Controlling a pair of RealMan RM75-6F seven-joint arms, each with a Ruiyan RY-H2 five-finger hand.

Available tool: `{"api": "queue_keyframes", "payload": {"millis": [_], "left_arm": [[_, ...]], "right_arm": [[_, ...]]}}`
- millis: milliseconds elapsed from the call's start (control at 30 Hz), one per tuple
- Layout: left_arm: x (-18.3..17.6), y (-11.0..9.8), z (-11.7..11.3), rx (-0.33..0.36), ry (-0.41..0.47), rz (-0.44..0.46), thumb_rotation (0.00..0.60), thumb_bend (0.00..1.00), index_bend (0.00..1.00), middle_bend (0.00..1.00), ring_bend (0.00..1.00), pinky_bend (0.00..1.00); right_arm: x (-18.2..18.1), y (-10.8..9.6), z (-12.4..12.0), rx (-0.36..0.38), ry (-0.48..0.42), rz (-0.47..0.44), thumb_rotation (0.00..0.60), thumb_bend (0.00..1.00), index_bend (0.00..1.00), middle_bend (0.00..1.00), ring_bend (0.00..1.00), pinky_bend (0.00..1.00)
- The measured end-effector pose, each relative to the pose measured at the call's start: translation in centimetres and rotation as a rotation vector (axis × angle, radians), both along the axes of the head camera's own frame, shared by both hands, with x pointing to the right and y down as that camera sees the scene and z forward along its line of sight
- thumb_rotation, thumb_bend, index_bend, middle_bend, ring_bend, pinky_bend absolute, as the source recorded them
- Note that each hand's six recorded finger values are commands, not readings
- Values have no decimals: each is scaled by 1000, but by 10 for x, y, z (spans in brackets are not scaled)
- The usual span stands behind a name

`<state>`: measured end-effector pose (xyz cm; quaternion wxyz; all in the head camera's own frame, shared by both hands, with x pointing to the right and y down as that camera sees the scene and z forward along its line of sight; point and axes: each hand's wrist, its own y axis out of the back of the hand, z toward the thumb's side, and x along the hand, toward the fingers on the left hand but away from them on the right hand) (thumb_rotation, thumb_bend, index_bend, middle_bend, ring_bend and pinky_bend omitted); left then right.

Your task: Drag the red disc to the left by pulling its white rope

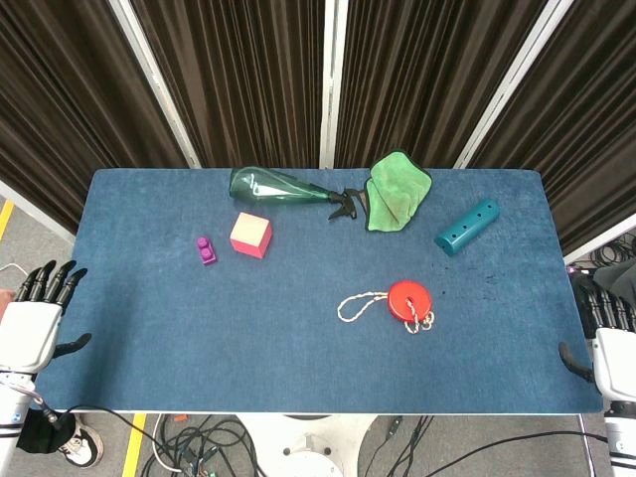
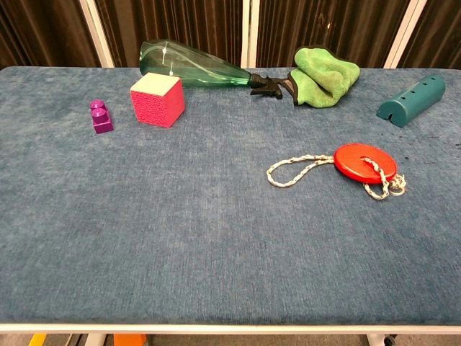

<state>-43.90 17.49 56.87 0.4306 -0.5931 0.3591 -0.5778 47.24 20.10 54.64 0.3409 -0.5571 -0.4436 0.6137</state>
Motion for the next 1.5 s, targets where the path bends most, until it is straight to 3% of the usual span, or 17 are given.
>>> {"api": "queue_keyframes", "payload": {"millis": [400, 700, 933, 1233, 1500], "left_arm": [[48, -11, 18, -64, 89, 152, 600, 0, 111, 67, 0, 102], [152, -37, 59, -182, 231, 431, 600, 0, 111, 78, 0, 102], [255, -41, 97, -288, 341, 635, 600, 0, 111, 86, 0, 102], [325, -34, 143, -411, 395, 715, 600, 0, 111, 97, 0, 103], [358, -34, 156, -440, 424, 749, 600, 4, 111, 100, 0, 103]], "right_arm": [[5, 0, 1, -7, 5, 15, 600, 218, 0, 0, 0, 0], [25, 2, 0, -6, 25, 61, 600, 221, 0, 0, 0, 0], [36, 4, -2, -2, 29, 89, 600, 221, 0, 0, 0, 0], [48, 7, -4, 6, 34, 115, 600, 222, 0, 0, 0, 0], [52, 8, -3, 9, 30, 124, 600, 222, 0, 0, 0, 0]]}}
